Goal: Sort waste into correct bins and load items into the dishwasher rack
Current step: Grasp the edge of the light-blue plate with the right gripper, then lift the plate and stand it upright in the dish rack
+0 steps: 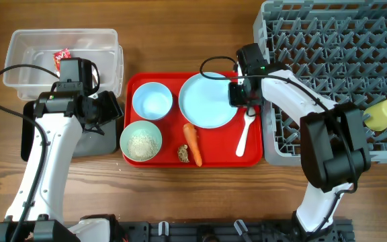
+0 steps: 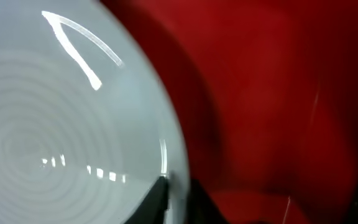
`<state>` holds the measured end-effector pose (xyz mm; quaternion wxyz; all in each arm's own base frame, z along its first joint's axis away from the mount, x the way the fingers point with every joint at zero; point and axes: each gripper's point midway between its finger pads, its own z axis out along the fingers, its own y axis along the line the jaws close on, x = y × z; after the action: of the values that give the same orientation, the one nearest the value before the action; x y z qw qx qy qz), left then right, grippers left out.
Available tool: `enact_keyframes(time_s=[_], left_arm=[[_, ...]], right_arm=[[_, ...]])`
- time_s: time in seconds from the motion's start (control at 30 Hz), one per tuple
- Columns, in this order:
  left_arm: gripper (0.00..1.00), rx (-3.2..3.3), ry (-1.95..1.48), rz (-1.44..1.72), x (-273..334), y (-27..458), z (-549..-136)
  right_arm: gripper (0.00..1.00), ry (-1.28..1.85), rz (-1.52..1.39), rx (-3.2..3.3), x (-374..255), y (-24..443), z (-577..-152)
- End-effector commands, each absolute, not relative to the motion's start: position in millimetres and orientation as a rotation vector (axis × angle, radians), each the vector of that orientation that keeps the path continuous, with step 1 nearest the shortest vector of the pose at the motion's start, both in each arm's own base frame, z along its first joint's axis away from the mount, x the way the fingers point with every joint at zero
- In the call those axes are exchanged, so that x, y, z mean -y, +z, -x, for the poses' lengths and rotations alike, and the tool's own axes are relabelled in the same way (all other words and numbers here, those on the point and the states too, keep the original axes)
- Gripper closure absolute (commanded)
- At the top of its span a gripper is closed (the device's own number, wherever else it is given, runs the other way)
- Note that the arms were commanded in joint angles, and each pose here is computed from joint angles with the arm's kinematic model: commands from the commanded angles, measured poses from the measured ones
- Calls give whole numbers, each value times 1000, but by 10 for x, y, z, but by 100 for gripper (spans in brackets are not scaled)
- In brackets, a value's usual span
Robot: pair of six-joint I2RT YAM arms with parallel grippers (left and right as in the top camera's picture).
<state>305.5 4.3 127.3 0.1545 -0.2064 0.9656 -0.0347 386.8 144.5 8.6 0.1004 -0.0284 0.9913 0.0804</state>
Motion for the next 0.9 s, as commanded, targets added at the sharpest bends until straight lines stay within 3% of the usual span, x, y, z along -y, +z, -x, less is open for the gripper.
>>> enact_keyframes(time_s=[0.0,0.23,0.5,0.67,0.87], left_arm=[[32,-2764,-116,602,-14,1277,-3066],[31,-2764,-116,601,-14,1277,-3066],[30,-2764,-116,601,-14,1277,-3066],[30,-2764,-116,601,-14,1277,-3066],[30,-2764,-116,601,-14,1277,-3067]], right_arm=[[96,243,54,-2916,-1463,67,-3943],[95,271,57,-2848,-1499,264,-4053],[96,251,32,-2612,-1408,1167,-4323],[96,30,-78,-2389,-991,1937,-4386],[96,-484,-181,-2071,-190,2918,-4249]])
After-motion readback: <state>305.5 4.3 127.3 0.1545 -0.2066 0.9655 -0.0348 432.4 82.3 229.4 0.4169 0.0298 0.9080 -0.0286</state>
